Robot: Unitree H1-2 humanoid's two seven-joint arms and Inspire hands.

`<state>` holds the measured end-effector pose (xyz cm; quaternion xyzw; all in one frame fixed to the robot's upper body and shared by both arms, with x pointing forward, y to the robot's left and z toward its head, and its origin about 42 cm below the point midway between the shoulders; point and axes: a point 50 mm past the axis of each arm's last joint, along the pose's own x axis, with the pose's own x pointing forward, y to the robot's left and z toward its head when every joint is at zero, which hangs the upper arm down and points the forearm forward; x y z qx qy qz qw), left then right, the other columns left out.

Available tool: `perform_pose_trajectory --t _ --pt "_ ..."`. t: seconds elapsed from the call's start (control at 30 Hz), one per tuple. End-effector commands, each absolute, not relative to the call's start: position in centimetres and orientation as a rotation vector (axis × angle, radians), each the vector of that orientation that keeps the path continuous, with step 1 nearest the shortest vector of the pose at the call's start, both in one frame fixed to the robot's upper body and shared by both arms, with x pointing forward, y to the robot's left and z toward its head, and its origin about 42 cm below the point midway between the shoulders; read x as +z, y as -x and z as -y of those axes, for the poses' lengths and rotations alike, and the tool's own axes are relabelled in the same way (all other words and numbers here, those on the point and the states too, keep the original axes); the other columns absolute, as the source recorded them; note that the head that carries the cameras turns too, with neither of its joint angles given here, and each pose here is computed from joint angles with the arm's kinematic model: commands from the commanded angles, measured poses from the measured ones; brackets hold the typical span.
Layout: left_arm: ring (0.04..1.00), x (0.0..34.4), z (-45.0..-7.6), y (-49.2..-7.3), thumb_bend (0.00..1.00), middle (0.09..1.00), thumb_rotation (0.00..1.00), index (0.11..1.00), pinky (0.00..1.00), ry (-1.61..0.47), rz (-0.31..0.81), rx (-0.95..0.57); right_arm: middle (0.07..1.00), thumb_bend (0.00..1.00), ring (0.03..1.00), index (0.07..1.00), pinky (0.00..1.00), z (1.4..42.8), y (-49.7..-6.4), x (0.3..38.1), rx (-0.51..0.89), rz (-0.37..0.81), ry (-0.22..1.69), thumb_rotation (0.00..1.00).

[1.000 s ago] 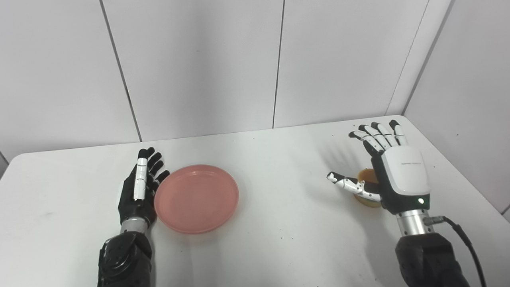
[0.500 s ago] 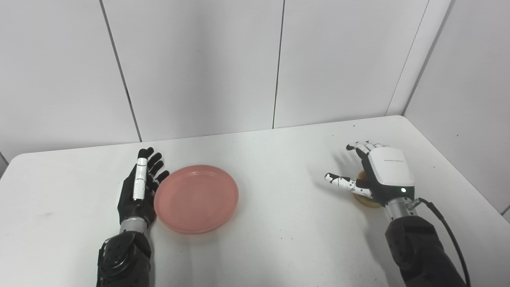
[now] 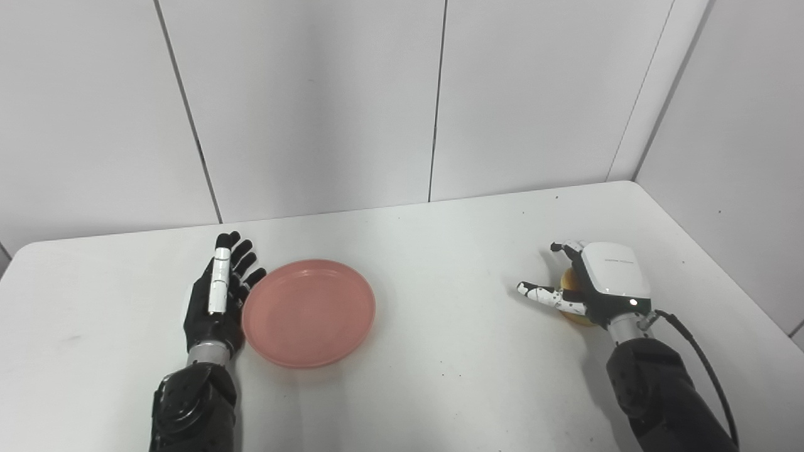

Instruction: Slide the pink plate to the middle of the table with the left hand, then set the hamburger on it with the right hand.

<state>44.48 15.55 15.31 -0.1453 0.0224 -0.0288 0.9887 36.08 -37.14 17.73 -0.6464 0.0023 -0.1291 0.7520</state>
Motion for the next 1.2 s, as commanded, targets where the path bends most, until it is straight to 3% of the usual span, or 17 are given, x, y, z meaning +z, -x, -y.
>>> perform_pose_trajectory --t 0.0,0.17,0.33,0.47,0.67,0.8,0.93,1.0,1.07,1.1,1.17 --pt "0.898 15.1 -15.7 -44.7 0.82 0.870 0.77 0.838 0.80 0.295 -0.089 -0.059 0.785 0.76 0.789 0.745 0.75 37.9 -36.2 19.1 -0.335 0.012 1.422 0.94" --pt "0.897 15.2 -15.7 -44.6 0.82 0.871 0.76 0.832 0.81 0.313 -0.097 -0.055 0.787 0.73 0.784 0.751 0.75 38.1 -35.9 18.4 -0.326 -0.014 1.415 0.90" --pt "0.896 15.1 -15.6 -44.7 0.82 0.869 0.75 0.833 0.81 0.312 -0.100 -0.060 0.789 0.74 0.775 0.753 0.73 37.8 -35.2 18.3 -0.304 -0.030 1.433 0.93" --pt "0.894 15.1 -15.5 -44.7 0.82 0.861 0.76 0.830 0.80 0.308 -0.101 -0.067 0.796 0.79 0.782 0.761 0.74 38.4 -35.2 17.3 -0.294 -0.050 1.439 1.00" --pt "0.895 15.1 -15.5 -44.6 0.82 0.867 0.77 0.831 0.80 0.311 -0.106 -0.061 0.793 0.84 0.787 0.760 0.74 39.6 -35.4 15.2 -0.288 -0.080 1.429 1.00" --pt "0.893 15.1 -15.7 -44.7 0.82 0.866 0.77 0.834 0.79 0.311 -0.106 -0.061 0.755 0.82 0.736 0.733 0.66 39.9 -35.6 14.4 -0.312 -0.075 1.411 1.00" --pt "0.894 15.0 -15.7 -44.7 0.82 0.861 0.76 0.815 0.80 0.315 -0.110 -0.062 0.703 0.77 0.658 0.679 0.57 40.0 -36.1 13.9 -0.335 -0.107 1.387 0.82" --pt "0.894 15.0 -15.7 -44.6 0.82 0.863 0.76 0.817 0.79 0.311 -0.110 -0.061 0.658 0.72 0.599 0.629 0.53 40.0 -36.3 13.6 -0.337 -0.115 1.384 0.61" --pt "0.892 15.0 -15.7 -44.6 0.82 0.864 0.76 0.818 0.79 0.314 -0.111 -0.061 0.622 0.70 0.554 0.606 0.48 40.1 -36.4 13.4 -0.343 -0.114 1.375 0.51" --pt "0.893 15.0 -15.7 -44.6 0.83 0.866 0.76 0.818 0.79 0.316 -0.111 -0.061 0.568 0.68 0.498 0.578 0.42 40.2 -36.5 13.2 -0.347 -0.114 1.372 0.42" --pt "0.890 15.1 -15.7 -44.6 0.83 0.864 0.76 0.819 0.79 0.315 -0.110 -0.061 0.483 0.56 0.401 0.511 0.33 40.3 -36.6 13.0 -0.355 -0.109 1.359 0.23"
